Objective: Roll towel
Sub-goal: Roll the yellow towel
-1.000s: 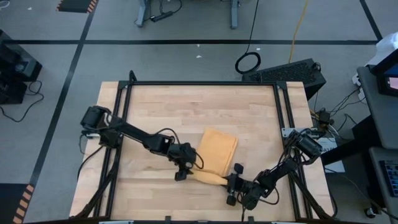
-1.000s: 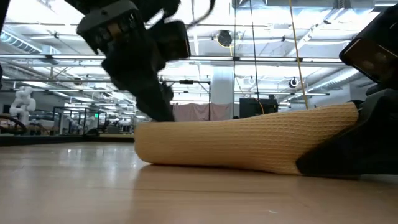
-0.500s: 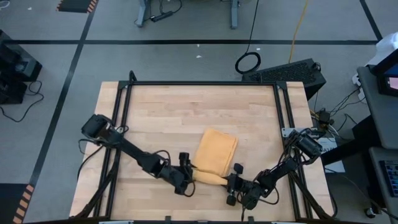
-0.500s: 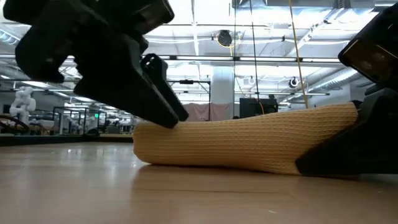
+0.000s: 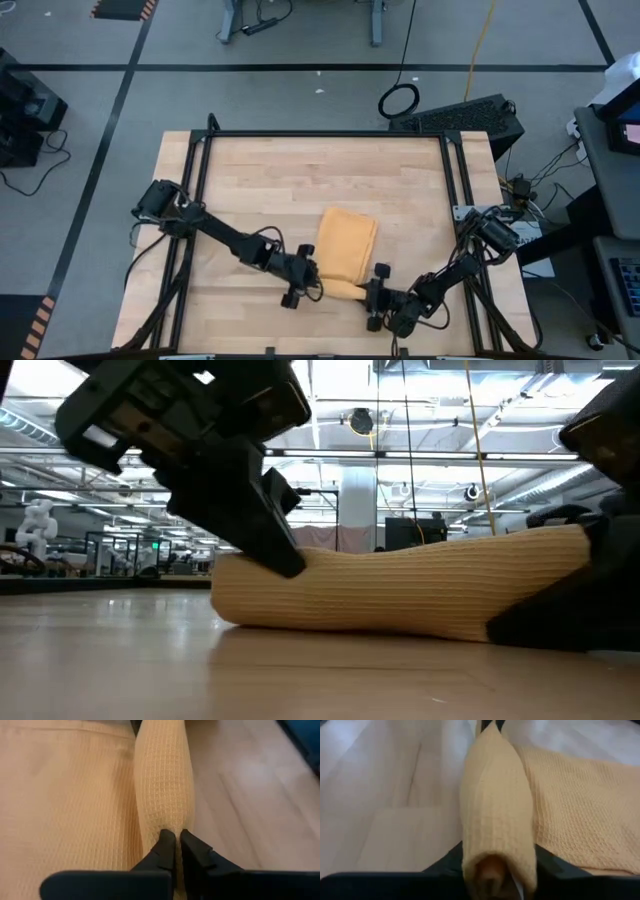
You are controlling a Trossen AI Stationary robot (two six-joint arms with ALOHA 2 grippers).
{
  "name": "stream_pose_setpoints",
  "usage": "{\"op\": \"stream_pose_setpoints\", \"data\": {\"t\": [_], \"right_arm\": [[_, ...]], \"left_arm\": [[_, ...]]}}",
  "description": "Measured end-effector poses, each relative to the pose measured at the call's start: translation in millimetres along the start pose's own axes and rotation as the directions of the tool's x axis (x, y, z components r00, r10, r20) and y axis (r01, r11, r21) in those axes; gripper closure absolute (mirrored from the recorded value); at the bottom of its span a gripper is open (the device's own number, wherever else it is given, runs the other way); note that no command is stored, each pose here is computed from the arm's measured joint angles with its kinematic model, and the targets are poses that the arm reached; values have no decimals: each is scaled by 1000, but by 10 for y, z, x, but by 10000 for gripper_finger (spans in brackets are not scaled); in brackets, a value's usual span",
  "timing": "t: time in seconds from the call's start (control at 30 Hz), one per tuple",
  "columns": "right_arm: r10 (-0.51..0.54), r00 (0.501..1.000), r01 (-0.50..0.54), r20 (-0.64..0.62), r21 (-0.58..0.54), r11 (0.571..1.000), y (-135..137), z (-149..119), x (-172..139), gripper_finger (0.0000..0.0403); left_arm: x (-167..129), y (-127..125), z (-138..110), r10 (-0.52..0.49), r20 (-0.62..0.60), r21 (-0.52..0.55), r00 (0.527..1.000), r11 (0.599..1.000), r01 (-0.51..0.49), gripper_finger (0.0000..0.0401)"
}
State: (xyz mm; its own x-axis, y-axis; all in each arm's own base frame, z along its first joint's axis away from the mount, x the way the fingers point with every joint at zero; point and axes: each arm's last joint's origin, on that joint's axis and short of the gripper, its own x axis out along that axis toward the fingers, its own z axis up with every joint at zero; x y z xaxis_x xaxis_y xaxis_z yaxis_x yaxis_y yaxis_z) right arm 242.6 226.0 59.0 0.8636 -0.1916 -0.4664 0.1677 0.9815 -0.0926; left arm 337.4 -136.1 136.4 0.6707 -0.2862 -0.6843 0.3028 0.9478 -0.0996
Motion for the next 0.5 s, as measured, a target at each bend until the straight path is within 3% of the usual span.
{"op": "stream_pose_setpoints", "data": {"t": [0.17, 0.3, 0.5], "right_arm": [[21, 1000, -22, -8, -93, 995, 40, 41, -159, 196], [59, 998, -63, -25, -154, 986, 70, 113, -367, 133], [61, 989, -35, 133, -188, 982, 192, 258, -604, 99]], "left_arm": [[-9, 155, 24, -105, -10, -145, 994, 984, 102, 384], [-27, 300, 16, -205, -29, -307, 978, 933, 187, 390], [-49, 437, 26, -273, -18, -415, 962, 877, 241, 391]]}}
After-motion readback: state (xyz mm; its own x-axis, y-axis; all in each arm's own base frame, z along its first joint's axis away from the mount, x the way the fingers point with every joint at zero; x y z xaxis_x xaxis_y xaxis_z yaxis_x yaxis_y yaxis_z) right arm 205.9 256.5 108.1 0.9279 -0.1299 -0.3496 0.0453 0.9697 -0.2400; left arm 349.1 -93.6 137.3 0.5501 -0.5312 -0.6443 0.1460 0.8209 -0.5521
